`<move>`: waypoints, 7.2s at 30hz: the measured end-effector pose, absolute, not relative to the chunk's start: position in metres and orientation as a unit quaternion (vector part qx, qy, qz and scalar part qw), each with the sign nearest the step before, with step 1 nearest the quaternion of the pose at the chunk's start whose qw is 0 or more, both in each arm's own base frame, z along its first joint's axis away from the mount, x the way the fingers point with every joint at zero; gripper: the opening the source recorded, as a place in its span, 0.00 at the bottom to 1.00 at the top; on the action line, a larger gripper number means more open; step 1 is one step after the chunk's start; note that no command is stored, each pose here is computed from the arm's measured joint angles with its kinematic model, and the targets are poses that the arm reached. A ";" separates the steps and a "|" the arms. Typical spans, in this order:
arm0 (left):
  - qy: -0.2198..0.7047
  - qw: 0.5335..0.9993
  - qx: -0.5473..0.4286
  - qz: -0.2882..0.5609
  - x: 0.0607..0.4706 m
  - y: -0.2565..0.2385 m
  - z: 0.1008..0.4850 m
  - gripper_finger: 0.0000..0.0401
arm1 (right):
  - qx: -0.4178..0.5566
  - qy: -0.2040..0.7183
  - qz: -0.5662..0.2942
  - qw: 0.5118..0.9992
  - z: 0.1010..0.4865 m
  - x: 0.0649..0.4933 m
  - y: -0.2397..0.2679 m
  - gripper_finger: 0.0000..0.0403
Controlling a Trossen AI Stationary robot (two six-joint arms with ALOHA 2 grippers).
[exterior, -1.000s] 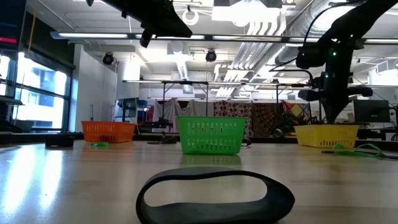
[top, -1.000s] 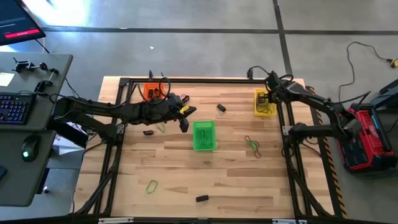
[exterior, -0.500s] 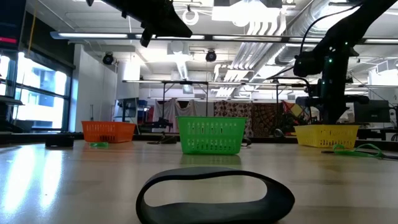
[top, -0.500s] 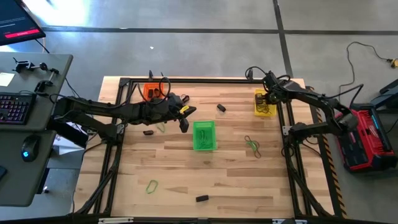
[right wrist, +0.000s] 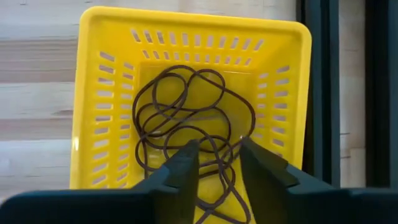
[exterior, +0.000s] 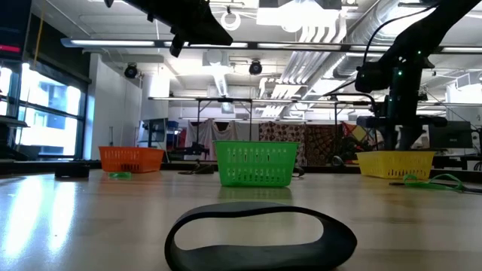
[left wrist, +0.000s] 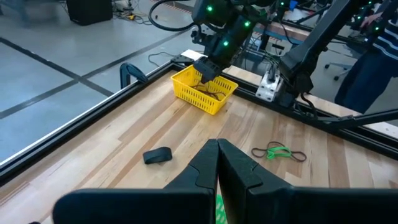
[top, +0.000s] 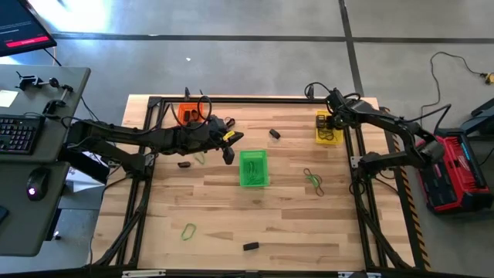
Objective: Sort rubber bands into baskets
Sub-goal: Put the purple rubber band into the yellow bin, then put the black rubber band into the orange bin
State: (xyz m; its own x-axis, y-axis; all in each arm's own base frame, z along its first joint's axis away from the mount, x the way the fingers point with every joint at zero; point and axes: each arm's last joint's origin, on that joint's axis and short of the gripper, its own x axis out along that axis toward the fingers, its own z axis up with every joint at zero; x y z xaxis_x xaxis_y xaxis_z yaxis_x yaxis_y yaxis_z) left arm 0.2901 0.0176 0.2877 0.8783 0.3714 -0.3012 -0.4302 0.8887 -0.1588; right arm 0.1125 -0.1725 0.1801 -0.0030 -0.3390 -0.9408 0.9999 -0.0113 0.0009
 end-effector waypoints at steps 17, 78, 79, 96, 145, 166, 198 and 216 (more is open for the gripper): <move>0.124 0.961 -0.131 0.210 0.290 0.018 0.288 0.00 | 0.370 0.426 -0.517 0.644 0.230 0.119 -0.164 0.28; 0.117 0.973 -0.147 0.136 0.289 0.052 0.292 0.00 | 0.181 0.422 -0.264 0.849 0.132 0.289 -0.133 0.05; 0.119 0.972 -0.148 0.136 0.289 0.052 0.292 0.00 | 0.181 0.421 -0.264 0.848 0.132 0.289 -0.133 0.03; 0.199 0.940 -0.191 0.199 0.281 0.056 0.274 0.00 | 0.235 0.395 -0.241 0.855 0.139 0.292 -0.131 0.01; 0.665 0.733 -0.091 0.113 0.223 0.010 0.241 0.12 | 0.139 0.210 -0.102 0.962 0.272 0.252 -0.088 0.00; 0.721 0.675 -0.113 0.111 0.190 0.048 0.175 0.44 | 0.123 0.213 -0.104 0.964 0.272 0.257 -0.074 0.00; 0.725 0.670 -0.121 0.103 0.223 0.064 0.171 0.03 | 0.133 0.212 -0.112 0.962 0.271 0.257 -0.075 0.00; 0.568 0.691 -0.307 0.324 0.202 0.169 0.275 0.00 | 0.143 0.215 -0.115 0.959 0.271 0.257 -0.074 0.00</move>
State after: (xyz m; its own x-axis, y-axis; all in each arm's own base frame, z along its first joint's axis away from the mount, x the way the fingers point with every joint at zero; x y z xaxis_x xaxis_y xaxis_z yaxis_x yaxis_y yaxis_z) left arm 0.2022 0.1687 0.2755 0.1437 0.1001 -0.9845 -0.7969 0.6016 -0.0551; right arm 0.2567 -0.0745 0.2707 0.8812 -0.1584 -0.4455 0.2812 0.9330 0.2246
